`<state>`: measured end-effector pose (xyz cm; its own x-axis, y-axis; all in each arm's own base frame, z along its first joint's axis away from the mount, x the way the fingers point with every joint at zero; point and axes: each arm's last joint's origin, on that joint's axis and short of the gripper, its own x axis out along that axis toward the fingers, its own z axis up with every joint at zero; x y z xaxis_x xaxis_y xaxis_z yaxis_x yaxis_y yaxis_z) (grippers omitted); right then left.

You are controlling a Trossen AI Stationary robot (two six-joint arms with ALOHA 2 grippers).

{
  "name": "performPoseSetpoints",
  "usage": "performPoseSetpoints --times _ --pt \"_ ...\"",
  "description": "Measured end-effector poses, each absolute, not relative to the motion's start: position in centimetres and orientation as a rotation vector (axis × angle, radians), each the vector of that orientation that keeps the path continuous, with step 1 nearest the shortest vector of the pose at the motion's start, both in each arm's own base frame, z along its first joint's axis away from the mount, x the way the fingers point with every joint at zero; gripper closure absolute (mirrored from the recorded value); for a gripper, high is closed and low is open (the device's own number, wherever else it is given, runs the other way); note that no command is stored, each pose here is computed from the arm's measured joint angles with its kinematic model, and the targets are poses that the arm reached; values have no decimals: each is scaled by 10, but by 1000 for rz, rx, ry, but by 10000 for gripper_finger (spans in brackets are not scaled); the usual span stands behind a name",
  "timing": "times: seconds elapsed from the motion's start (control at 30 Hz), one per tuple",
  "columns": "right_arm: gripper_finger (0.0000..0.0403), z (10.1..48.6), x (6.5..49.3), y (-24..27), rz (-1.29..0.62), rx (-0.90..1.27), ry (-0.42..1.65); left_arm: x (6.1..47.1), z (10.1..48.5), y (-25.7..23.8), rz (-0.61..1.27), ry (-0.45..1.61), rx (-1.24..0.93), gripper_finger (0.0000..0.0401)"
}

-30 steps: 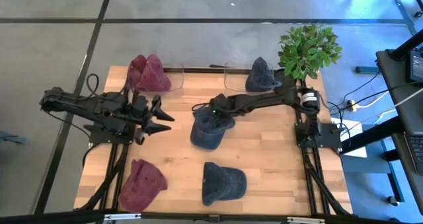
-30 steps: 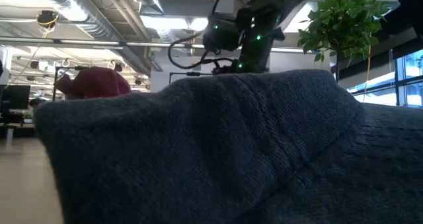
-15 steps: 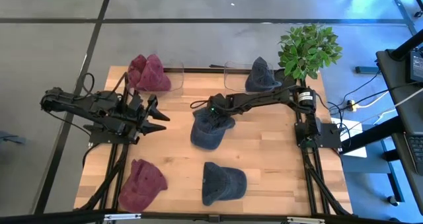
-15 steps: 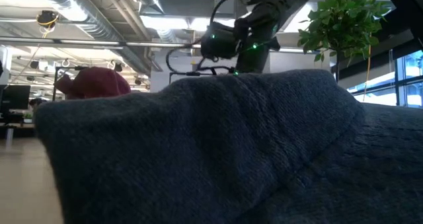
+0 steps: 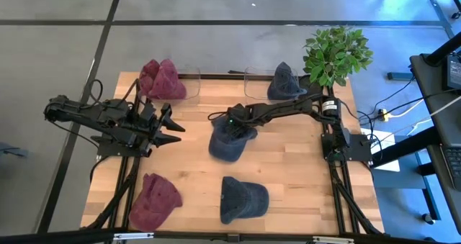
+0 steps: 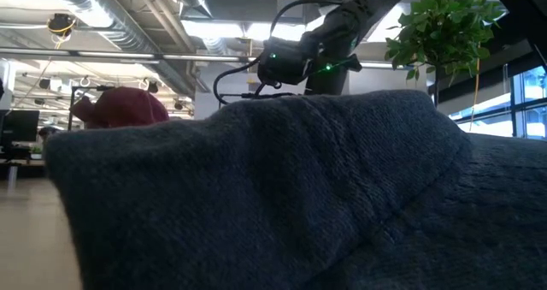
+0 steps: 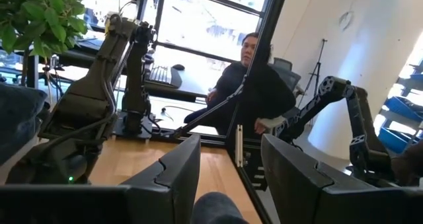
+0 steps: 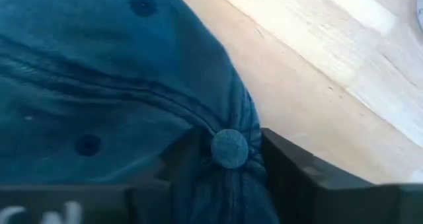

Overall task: Pick & Place hat
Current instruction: Put the top blue cap into the right transparent bin

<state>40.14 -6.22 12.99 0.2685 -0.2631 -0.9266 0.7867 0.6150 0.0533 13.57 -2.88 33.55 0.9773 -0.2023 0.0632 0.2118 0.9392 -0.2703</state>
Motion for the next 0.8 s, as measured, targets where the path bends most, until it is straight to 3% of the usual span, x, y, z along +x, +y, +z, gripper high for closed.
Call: performPoseSetpoints --times 0.23,0.4,0.63,0.8 --pt "352 135 399 -61 -692 547 1120 136 336 -29 -211 -35 -280 244" --pt "354 154 395 -53 -567 598 1140 136 336 -29 -211 -37 -280 244" --pt "354 222 379 -46 -474 638 983 136 336 -29 -209 -37 -280 244" --pt "354 273 357 -45 -513 674 822 137 335 -28 -168 -40 -282 244"
